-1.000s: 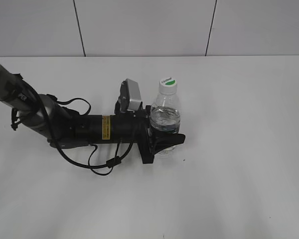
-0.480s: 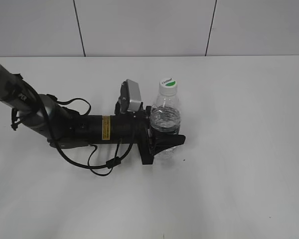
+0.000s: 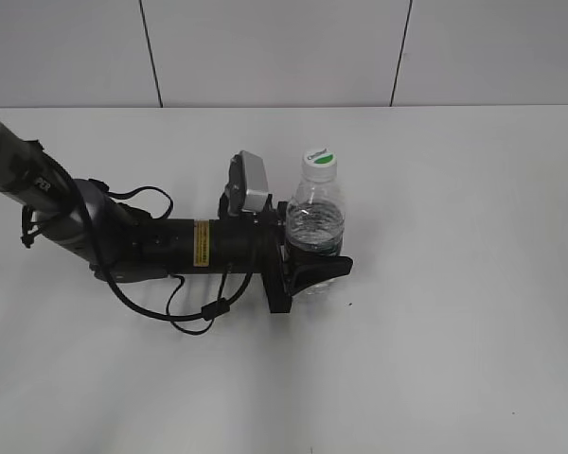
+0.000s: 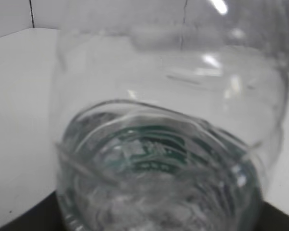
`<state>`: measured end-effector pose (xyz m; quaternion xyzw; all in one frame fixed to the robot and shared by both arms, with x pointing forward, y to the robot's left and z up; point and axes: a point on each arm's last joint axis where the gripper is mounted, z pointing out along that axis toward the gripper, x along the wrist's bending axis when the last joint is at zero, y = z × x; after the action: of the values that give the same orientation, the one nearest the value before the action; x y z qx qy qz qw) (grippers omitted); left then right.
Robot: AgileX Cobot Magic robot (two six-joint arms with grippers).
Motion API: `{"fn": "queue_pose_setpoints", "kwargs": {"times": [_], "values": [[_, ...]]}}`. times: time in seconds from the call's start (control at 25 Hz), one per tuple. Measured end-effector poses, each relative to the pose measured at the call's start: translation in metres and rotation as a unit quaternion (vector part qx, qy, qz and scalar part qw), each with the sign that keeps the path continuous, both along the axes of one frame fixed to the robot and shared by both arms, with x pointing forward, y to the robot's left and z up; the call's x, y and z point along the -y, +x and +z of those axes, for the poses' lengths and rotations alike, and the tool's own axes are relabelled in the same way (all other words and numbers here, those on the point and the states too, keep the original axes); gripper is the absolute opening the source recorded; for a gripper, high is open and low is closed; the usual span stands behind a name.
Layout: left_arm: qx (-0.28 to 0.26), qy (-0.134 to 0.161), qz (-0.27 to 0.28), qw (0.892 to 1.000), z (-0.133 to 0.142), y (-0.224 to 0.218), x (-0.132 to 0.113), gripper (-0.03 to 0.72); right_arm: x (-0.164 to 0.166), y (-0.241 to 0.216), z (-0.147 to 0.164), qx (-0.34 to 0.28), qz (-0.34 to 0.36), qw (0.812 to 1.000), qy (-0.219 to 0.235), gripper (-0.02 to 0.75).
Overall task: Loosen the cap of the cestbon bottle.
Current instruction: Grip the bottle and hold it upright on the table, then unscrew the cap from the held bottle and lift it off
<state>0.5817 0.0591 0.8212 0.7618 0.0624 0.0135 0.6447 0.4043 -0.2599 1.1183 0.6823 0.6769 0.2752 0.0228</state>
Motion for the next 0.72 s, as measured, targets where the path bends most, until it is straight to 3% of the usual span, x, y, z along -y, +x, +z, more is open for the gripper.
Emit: {"fn": "queue_pose_setpoints", "kwargs": {"times": [0.36, 0.72], "values": [[0.0, 0.002, 0.0, 1.0, 0.0, 0.0, 0.0, 0.402, -0.018, 0.106, 0.014, -0.06, -0.054, 0.996, 0.038, 0.556], [0.0, 0.003, 0.001, 1.0, -0.001, 0.0, 0.0, 0.402, -0.118, 0.15, -0.01, -0.121, 0.005, 0.992, 0.032, 0.556]]}}
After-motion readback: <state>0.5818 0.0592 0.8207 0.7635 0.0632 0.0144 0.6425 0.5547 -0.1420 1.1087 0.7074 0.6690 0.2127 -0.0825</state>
